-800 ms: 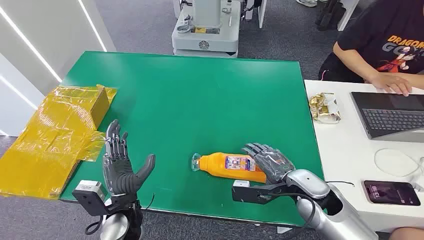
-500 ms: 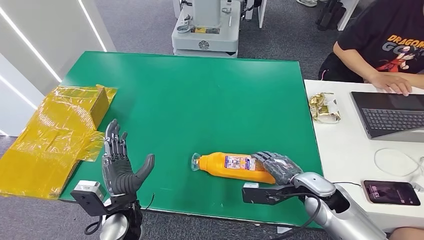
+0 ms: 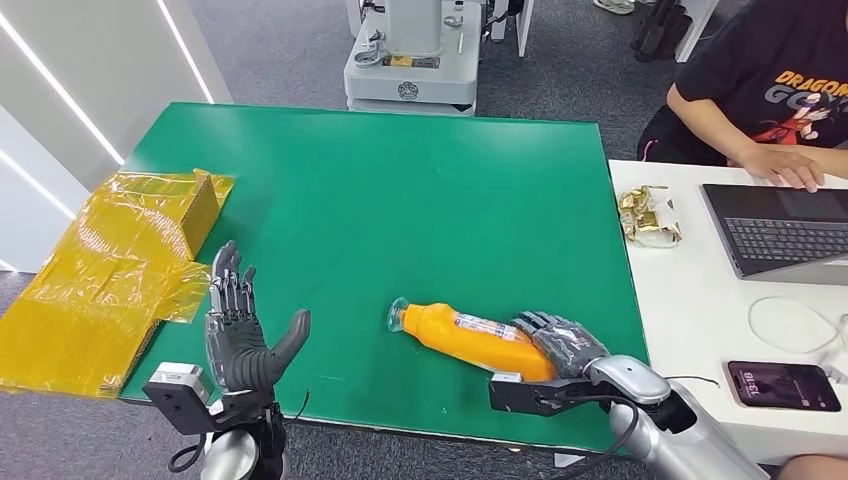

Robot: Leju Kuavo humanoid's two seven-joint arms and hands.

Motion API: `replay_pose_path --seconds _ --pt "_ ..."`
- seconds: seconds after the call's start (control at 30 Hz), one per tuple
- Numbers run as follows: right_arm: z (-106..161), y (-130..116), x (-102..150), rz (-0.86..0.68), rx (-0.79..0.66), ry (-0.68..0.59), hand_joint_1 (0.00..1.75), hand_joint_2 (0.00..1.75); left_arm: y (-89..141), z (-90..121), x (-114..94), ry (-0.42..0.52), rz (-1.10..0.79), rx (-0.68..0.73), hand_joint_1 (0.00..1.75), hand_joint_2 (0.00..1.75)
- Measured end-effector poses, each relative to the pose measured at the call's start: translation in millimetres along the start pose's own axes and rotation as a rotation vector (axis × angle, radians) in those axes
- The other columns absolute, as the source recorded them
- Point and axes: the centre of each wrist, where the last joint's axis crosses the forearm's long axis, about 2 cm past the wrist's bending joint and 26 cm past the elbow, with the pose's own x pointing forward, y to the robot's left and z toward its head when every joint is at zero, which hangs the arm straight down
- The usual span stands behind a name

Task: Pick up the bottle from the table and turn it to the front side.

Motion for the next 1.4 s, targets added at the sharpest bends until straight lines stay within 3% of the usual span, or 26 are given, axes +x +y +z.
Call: replay_pose_path --seconds 0.03,0.1,0.17,0.2,0.63,0.83,1.4 --pt "0.0 2.2 0.1 0.005 0.0 0.004 0.34 1.75 -0.1 0.2 0.0 0.001 0.001 0.0 0.0 1.75" --pt "-0.2 4.5 0.1 0.018 -0.008 0.006 1.14 1.75 -0.7 0.5 0.1 0.002 0.003 -0.002 0.0 1.75" --pt "-0.7 5.6 0.3 0.032 -0.023 -0.003 1.65 1.75 -1.4 0.8 0.2 0.003 0.006 -0.007 0.0 1.75" --pt "-1.1 6.1 0.7 0.039 -0.032 -0.009 1.71 1.75 -1.7 1.1 0.2 0.004 0.007 -0.01 0.0 1.75" --pt "-6.8 13.9 15.2 0.083 -0.105 -0.041 1.75 1.75 -4.6 2.7 0.5 0.007 0.018 -0.02 0.0 1.75" --pt "-9.7 14.7 27.4 0.087 -0.246 -0.052 1.75 1.75 -4.8 3.6 0.9 0.007 0.008 -0.014 0.0 1.75" --pt "-13.8 12.8 74.7 -0.119 -0.555 -0.048 1.75 1.75 -3.1 7.4 2.7 0.008 -0.015 0.017 0.0 1.75"
